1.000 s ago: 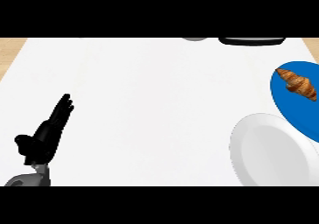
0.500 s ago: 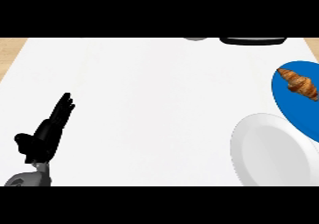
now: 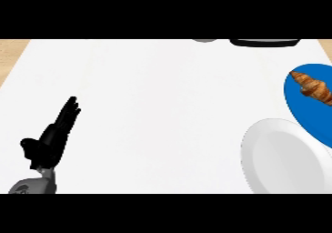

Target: Pick the croissant from the plate and place it in the plate

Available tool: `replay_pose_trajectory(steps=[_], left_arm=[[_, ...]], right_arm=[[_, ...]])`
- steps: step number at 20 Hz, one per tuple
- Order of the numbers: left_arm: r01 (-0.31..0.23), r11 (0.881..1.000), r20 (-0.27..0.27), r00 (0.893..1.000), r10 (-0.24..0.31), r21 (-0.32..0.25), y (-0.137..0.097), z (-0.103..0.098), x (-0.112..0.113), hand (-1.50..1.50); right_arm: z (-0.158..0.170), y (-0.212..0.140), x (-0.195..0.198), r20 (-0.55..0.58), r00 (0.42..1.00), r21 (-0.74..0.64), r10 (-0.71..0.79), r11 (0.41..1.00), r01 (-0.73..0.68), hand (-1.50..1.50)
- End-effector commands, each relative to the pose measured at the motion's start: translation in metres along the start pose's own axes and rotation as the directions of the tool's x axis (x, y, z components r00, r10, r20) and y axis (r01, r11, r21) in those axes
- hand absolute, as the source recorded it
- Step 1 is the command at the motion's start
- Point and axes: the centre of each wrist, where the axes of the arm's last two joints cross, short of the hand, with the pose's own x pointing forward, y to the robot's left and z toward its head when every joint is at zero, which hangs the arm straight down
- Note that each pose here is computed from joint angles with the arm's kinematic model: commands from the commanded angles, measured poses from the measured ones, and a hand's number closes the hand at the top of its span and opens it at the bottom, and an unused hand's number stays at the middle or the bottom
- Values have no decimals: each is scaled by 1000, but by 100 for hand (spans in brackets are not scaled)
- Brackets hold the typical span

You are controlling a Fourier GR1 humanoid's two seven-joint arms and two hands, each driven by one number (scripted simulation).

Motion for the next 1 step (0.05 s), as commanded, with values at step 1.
replay_pose_trajectory(steps=[1], left_arm=[[13,1000,6,1000,-13,4,-7,-2,8,0]], right_arm=[[10,-1,-9,65,998,1,-19,1000,19,-150]])
